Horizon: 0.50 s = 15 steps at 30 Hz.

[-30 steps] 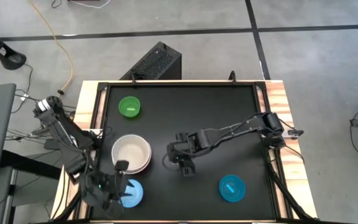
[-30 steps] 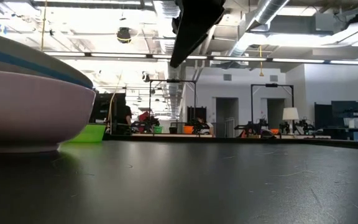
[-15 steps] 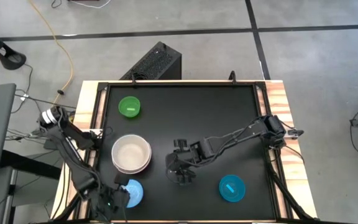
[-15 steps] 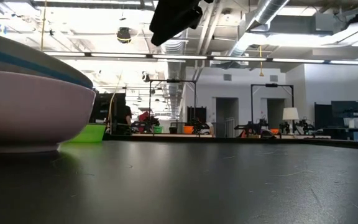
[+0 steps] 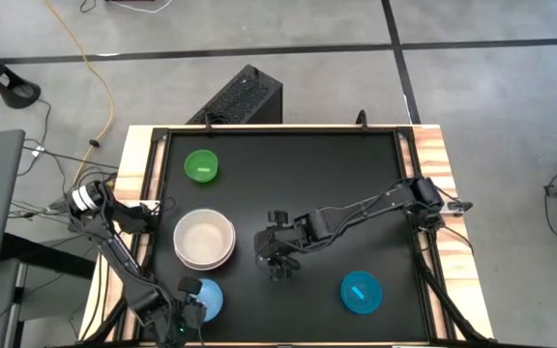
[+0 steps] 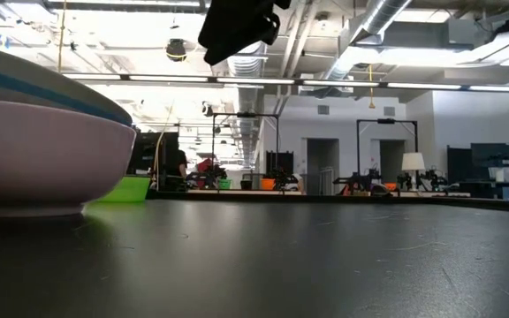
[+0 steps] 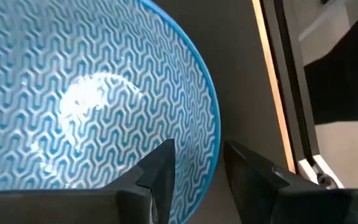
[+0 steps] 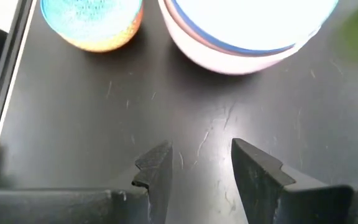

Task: Nest bowls inside each other
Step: Stack the blue patterned on top of the gray bowl

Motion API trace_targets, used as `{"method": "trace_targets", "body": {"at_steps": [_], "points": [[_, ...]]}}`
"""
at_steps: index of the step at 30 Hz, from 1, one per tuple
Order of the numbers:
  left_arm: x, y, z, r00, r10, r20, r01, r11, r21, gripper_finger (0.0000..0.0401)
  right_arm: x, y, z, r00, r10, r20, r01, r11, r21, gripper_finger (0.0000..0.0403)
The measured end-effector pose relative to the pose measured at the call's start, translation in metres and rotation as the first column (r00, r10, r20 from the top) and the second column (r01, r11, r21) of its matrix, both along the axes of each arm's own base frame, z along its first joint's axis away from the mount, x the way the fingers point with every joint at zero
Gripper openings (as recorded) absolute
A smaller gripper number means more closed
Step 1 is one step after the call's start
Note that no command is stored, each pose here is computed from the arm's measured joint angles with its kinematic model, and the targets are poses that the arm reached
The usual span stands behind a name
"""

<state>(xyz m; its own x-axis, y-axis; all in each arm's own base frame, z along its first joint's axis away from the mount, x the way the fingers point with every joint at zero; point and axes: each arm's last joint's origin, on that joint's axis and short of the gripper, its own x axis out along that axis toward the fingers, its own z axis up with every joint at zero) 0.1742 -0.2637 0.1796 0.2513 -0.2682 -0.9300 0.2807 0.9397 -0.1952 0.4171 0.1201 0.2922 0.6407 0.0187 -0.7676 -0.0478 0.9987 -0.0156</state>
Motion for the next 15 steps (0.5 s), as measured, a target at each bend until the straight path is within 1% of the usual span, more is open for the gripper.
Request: {"method": "trace_targets", "body": {"at_steps": [3, 5, 7, 10, 11, 15], "points": [[0.0005, -0.0003, -0.0019, 1.000, 0.021, -0.012, -0.021, 1.000, -0.002, 0.0120, 0.0018, 0.0008, 0.0015, 1.000, -0.014, 0.024, 0.014, 1.000, 0.020, 0.0178], [0.0006, -0.0003, -0.0019, 1.000, 0.025, -0.011, -0.025, 1.000, -0.003, 0.0104, 0.0022, 0.0009, 0.0021, 0.999, -0.035, 0.029, 0.034, 0.999, 0.040, 0.0178], [0.0005, 0.0000, -0.0021, 0.999, 0.032, -0.012, -0.032, 0.999, 0.001, 0.0078, 0.0022, 0.0009, 0.0018, 0.999, -0.043, 0.027, 0.042, 0.998, 0.047, 0.0178], [0.0017, 0.0004, -0.0019, 0.999, 0.038, -0.002, -0.038, 0.999, 0.003, 0.0026, 0.0015, 0.0029, 0.0018, 0.999, -0.040, 0.026, 0.039, 0.998, 0.048, 0.0178], [0.0027, 0.0010, -0.0011, 0.999, 0.048, 0.003, -0.048, 0.999, 0.004, 0.0015, 0.0013, 0.0037, 0.0018, 0.999, -0.039, 0.026, 0.037, 0.998, 0.048, 0.0178], [0.0049, 0.0023, -0.0001, 0.996, 0.085, 0.007, -0.085, 0.996, -0.002, 0.0011, 0.0010, 0.0047, 0.0018, 0.999, -0.036, 0.026, 0.035, 0.998, 0.048, 0.0178]]}}
